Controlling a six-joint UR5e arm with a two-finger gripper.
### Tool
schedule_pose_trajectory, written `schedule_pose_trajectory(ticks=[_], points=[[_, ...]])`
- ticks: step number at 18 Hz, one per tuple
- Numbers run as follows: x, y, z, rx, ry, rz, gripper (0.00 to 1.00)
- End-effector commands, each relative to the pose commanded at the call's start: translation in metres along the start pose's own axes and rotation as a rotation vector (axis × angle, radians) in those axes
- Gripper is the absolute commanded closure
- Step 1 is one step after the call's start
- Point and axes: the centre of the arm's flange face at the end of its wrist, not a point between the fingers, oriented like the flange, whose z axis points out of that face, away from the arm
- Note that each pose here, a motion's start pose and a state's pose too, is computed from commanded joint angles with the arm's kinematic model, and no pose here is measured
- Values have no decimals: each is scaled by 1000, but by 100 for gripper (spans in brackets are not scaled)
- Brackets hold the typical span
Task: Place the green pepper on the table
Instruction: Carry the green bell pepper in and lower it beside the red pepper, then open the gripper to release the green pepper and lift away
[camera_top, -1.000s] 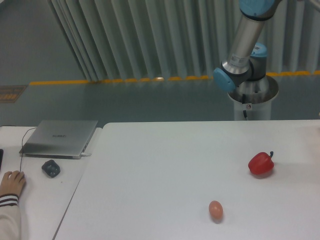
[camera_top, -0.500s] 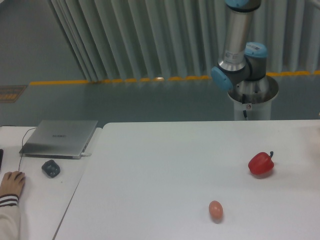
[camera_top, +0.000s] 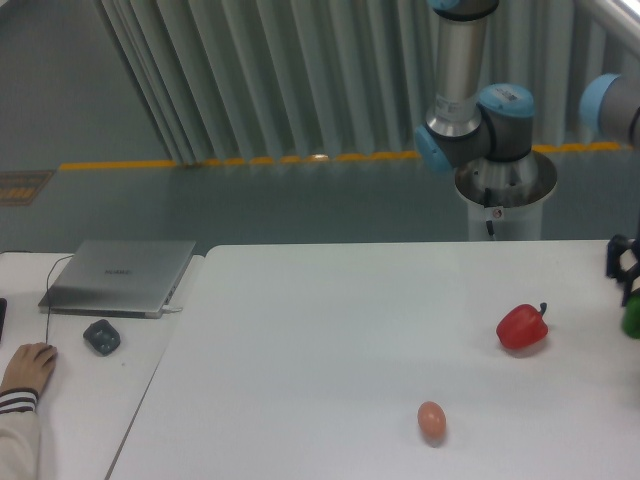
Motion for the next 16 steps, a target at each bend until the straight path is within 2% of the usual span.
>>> schedule_pose_trajectory(ticks=[4,8,9,10,16], points=[[23,-36,42,-58,-3,71,39],[28,-46,56,-74,-4,67,39],[29,-46,55,-80,-11,75,23],[29,-47,54,-81,-15,81,0],[20,-49,29,-103,-85,102,0]])
